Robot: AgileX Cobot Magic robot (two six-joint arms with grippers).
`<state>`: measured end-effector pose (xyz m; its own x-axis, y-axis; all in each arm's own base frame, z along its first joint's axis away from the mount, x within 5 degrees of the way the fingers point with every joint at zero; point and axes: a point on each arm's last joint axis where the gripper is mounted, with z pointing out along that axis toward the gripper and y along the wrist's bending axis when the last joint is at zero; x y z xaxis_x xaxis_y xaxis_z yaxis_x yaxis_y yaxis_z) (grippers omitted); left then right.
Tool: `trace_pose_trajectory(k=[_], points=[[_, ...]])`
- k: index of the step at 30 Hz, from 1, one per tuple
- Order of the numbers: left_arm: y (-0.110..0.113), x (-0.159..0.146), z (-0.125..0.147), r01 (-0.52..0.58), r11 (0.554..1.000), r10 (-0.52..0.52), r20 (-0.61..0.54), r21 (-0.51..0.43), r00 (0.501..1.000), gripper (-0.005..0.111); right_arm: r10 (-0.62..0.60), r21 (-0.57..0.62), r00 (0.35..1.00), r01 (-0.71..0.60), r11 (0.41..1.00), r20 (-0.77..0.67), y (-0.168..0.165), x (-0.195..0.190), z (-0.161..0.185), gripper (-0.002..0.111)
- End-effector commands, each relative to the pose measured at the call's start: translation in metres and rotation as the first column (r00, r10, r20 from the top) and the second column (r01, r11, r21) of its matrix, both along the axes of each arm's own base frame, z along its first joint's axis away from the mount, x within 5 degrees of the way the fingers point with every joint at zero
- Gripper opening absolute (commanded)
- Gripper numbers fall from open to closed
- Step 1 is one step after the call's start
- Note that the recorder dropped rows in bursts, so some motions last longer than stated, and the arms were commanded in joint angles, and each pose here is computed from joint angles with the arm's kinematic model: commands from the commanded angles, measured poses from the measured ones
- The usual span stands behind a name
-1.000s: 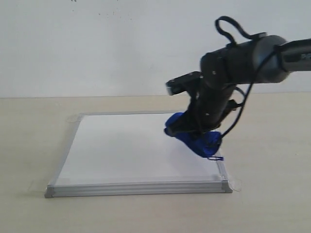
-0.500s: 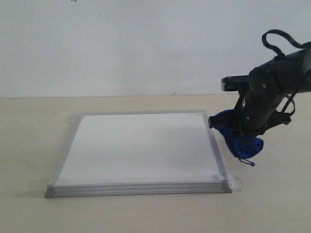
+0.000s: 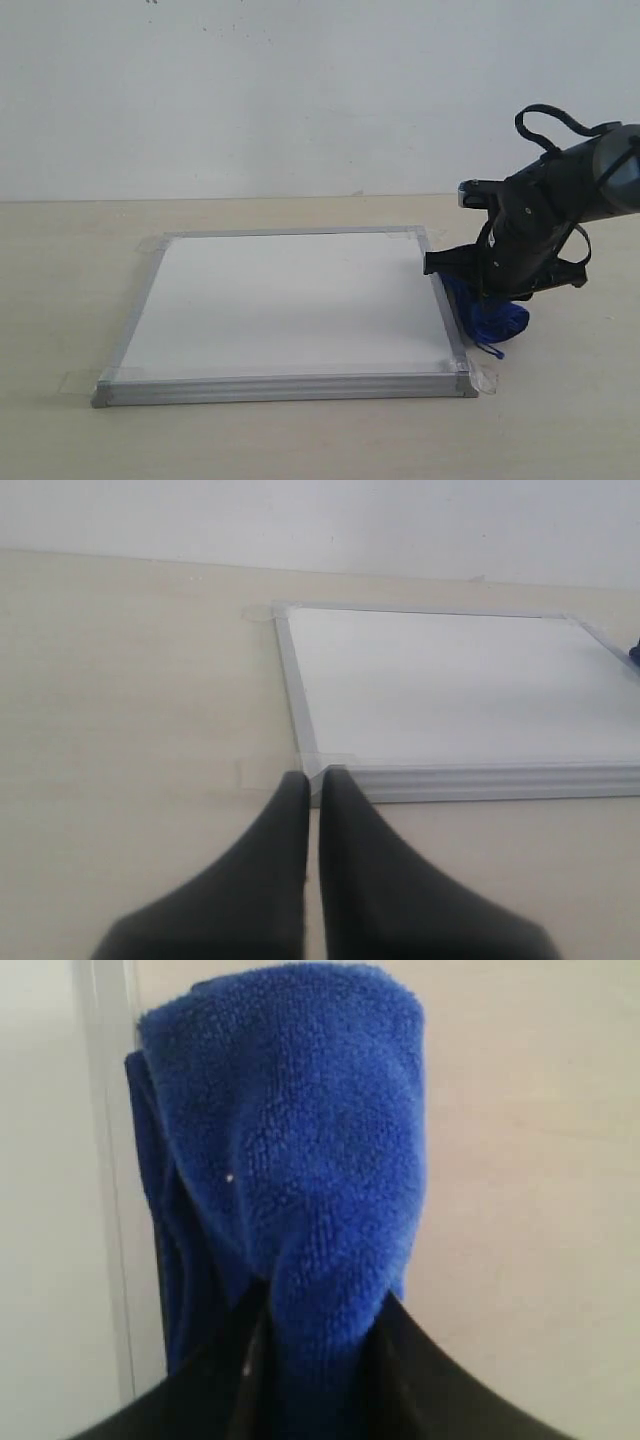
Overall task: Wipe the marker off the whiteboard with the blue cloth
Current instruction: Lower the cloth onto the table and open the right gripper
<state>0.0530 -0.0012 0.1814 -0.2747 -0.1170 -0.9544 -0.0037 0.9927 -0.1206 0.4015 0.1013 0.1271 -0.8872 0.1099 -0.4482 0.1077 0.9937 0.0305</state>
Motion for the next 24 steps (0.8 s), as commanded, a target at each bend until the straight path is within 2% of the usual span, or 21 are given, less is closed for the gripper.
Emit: trace_pose_trajectory(k=[1,2,4,8,10,11,13,17,24], points=[[0.0,0.0,-0.001,-0.005,1.0,0.005,0.005,-0.002,1.0,0.004,-0.001,0.013,1.0,0.001,1.0,0.026,0.001,0.002,0.001,0.01],[0.0,0.0,-0.001,-0.005,1.0,0.005,0.005,-0.002,1.0,0.004,-0.001,0.012,1.0,0.001,1.0,0.021,0.001,0.002,-0.001,0.021],[0.0,0.0,-0.001,-0.005,1.0,0.005,0.005,-0.002,1.0,0.004,-0.007,0.016,1.0,0.007,1.0,0.009,0.001,0.002,-0.006,0.033],[0.0,0.0,-0.001,-0.005,1.0,0.005,0.005,-0.002,1.0,0.004,-0.014,0.024,1.0,0.015,1.0,-0.009,0.002,0.002,-0.013,0.041],[0.0,0.0,-0.001,-0.005,1.0,0.005,0.005,-0.002,1.0,0.004,-0.006,0.015,1.0,0.006,1.0,-0.014,0.002,0.001,-0.013,0.054],[0.0,0.0,-0.001,-0.005,1.0,0.005,0.005,-0.002,1.0,0.004,0.001,0.006,1.0,-0.001,1.0,-0.017,0.001,0.001,-0.012,0.064],[0.0,0.0,-0.001,-0.005,1.0,0.005,0.005,-0.002,1.0,0.004,0.008,-0.008,1.0,-0.009,1.0,-0.026,0.001,0.001,-0.009,0.075],[0.0,0.0,-0.001,-0.005,1.0,0.005,0.005,-0.002,1.0,0.004,0.034,-0.038,0.999,-0.035,0.999,-0.036,-0.002,-0.003,0.005,0.076],[0.0,0.0,-0.001,-0.005,1.0,0.005,0.005,-0.002,1.0,0.004,0.086,-0.059,0.995,-0.083,0.995,0.056,-0.005,-0.021,0.067,0.075]])
